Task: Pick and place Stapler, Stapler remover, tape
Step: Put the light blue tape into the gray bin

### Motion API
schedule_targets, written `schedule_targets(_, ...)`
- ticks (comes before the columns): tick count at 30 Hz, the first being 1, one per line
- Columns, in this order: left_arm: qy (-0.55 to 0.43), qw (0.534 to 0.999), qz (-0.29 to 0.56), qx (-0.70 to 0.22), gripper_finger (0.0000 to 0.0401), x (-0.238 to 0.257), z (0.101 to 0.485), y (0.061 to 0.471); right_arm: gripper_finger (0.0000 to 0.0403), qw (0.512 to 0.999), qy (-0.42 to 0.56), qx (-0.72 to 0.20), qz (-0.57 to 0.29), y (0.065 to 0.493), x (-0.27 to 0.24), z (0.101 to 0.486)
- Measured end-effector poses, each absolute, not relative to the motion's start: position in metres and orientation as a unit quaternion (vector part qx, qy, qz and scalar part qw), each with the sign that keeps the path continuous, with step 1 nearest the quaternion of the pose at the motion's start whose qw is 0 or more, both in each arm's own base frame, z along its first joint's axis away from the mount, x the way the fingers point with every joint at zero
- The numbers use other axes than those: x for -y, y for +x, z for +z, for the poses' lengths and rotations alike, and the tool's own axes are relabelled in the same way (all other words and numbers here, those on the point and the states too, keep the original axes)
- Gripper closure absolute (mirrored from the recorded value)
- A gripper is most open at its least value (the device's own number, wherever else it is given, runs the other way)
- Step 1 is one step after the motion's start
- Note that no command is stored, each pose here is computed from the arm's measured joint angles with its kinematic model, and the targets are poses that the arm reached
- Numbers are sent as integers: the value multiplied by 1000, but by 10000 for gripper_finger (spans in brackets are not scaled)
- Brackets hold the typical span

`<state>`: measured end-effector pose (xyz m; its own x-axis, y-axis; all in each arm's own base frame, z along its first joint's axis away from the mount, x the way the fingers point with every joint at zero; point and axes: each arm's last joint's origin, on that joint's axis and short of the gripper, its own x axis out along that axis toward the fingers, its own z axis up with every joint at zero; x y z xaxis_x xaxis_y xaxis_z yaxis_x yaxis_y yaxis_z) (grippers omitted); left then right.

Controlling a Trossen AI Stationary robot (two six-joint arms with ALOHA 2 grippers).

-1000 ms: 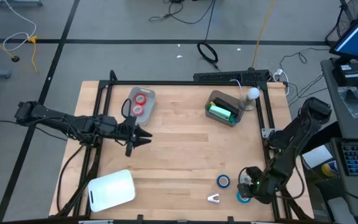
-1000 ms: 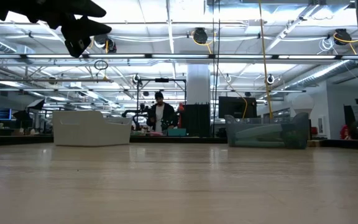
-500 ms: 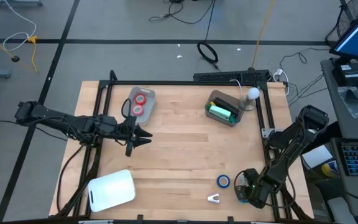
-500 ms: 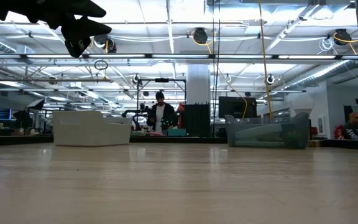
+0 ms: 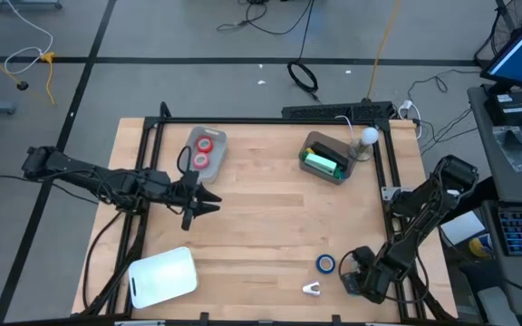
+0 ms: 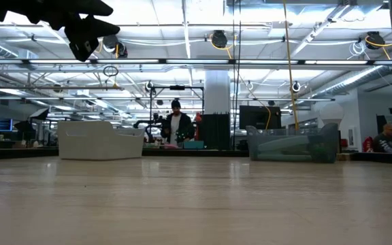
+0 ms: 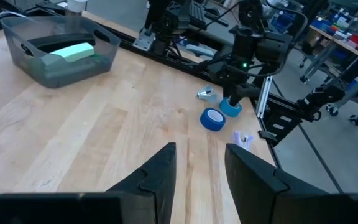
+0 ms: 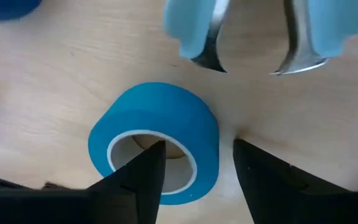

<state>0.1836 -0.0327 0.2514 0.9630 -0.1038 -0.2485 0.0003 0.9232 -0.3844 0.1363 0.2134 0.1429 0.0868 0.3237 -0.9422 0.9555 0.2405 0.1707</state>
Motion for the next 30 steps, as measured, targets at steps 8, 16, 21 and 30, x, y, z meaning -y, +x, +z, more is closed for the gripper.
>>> schedule_targets(8, -194, 971, -29, -134, 265, 33, 251, 183, 288, 499, 539, -598, -320, 135, -212, 141)
schedule_targets(16, -207, 969, -27, -134, 265, 33, 251, 183, 369, 493, 553, -622, -254, 140, -222, 145)
schedule_targets(21, -231, 964, -24, -134, 265, 33, 251, 183, 369, 492, 604, -601, -179, 148, -230, 159)
schedule_targets(30, -267, 954, -18, -135, 265, 33, 251, 184, 368, 614, 687, -371, -114, 182, -197, 205)
